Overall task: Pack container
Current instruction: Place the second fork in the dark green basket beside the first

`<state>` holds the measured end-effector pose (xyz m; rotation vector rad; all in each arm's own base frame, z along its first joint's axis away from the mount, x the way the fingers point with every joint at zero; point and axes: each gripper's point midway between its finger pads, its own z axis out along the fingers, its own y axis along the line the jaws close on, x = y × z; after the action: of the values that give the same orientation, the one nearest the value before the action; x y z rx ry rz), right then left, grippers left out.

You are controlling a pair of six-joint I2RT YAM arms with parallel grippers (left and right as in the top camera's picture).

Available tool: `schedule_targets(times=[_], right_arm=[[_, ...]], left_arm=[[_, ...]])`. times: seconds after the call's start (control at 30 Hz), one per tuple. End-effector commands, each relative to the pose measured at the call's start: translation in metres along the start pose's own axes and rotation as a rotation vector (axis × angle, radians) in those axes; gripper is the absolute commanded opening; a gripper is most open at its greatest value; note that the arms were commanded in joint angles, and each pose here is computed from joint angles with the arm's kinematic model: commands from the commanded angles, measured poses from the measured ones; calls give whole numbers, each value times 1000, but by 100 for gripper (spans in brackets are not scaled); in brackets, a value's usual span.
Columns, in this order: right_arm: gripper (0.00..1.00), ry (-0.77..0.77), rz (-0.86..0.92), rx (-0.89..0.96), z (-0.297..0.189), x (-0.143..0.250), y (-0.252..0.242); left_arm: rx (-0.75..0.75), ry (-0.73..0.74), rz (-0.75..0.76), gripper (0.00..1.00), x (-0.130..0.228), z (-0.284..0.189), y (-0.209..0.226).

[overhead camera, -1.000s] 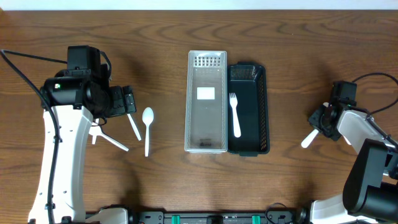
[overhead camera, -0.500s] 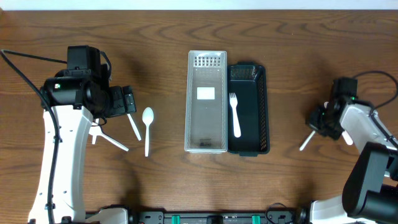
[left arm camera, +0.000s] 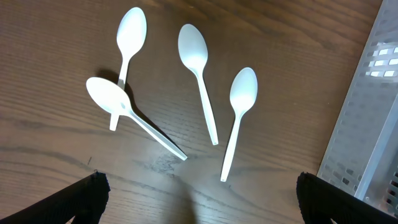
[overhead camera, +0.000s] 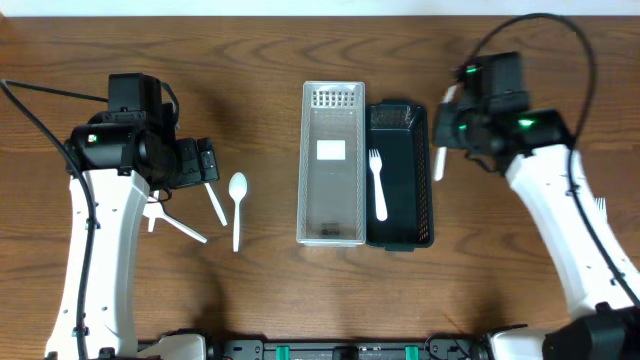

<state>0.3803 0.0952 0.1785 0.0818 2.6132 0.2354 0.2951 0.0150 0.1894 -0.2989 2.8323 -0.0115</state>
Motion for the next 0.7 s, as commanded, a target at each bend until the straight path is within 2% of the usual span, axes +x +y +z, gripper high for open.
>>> schedule_targets(times=[0.0,0.17,0.3,0.33,0.4,0.43,0.6,0.67], right_arm=[[1,85,-50,0,26,19,15],[5,198,-99,17,63,44,21],[9,231,-132,5,74,51,24],[16,229,-143,-7,74,50,26],[53,214,-158,-17,71,45,29],[64,206,-168,-19,67,42,29],[68,102,-121,39,32,1,5],[75,44,-73,116,14,-20,-24]], left_arm=[[-10,-16,6,98,-4,-5,3],[-11,-16,6,98,-4,-5,3],[-10,-16,6,98,-4,-5,3],[-10,-16,6,98,-4,-5,3],[-10,-16,6,98,-4,-5,3],[-10,-16,6,98,-4,-5,3],[-11,-16,6,98,-4,-5,3],[-10,-16,6,98,-4,-5,3]])
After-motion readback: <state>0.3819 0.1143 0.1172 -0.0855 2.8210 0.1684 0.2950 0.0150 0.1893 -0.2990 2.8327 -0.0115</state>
